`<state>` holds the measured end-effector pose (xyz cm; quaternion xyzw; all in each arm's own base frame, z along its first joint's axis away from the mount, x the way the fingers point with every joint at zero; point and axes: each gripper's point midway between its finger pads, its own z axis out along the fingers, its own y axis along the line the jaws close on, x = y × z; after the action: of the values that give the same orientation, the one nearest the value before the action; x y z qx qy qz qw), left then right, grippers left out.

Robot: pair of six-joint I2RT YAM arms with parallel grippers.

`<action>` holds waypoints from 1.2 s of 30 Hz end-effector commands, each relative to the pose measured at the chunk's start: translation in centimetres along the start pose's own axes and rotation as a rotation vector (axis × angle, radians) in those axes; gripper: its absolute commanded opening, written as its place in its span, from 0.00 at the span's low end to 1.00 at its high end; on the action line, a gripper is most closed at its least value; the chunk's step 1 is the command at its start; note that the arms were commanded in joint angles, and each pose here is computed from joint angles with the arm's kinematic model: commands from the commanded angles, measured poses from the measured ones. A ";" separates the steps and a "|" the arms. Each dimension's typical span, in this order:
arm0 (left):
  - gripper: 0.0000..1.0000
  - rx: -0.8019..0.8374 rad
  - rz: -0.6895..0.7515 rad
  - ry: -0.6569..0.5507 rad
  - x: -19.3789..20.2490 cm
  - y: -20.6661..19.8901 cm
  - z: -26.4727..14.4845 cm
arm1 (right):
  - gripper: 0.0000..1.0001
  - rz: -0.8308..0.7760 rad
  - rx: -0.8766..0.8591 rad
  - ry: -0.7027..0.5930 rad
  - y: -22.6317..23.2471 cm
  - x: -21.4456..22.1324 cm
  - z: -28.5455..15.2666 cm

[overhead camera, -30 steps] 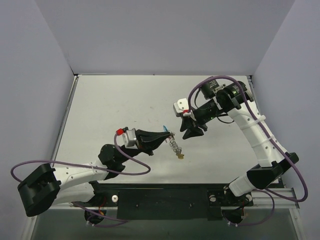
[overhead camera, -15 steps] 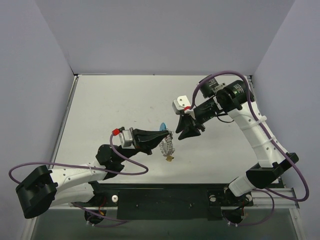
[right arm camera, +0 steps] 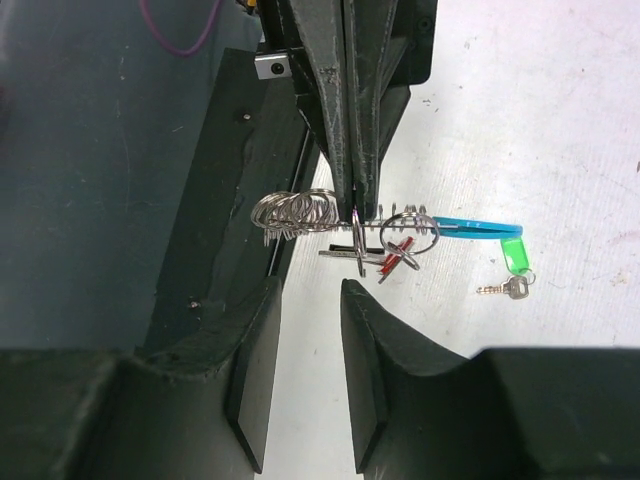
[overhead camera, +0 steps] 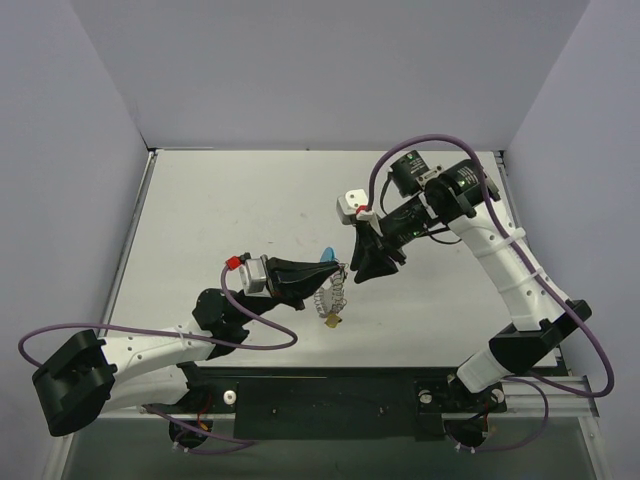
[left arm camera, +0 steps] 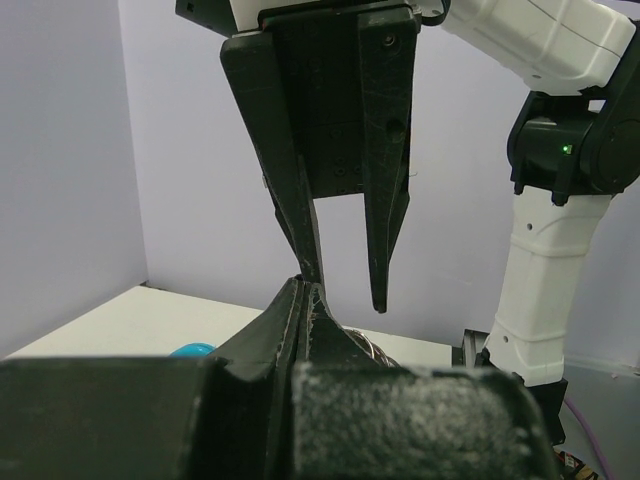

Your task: Put the keys on the keyring

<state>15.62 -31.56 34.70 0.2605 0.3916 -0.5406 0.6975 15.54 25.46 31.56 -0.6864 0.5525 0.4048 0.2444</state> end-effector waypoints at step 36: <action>0.00 0.083 0.041 -0.282 -7.8 -2.2 1.1 | 0.09 0.091 -0.002 0.013 -0.7 -0.6 0.7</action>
<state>15.26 -31.89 34.46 0.2651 0.3926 -0.5463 0.6907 16.74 26.44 31.26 -0.6624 0.5895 0.4028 0.2267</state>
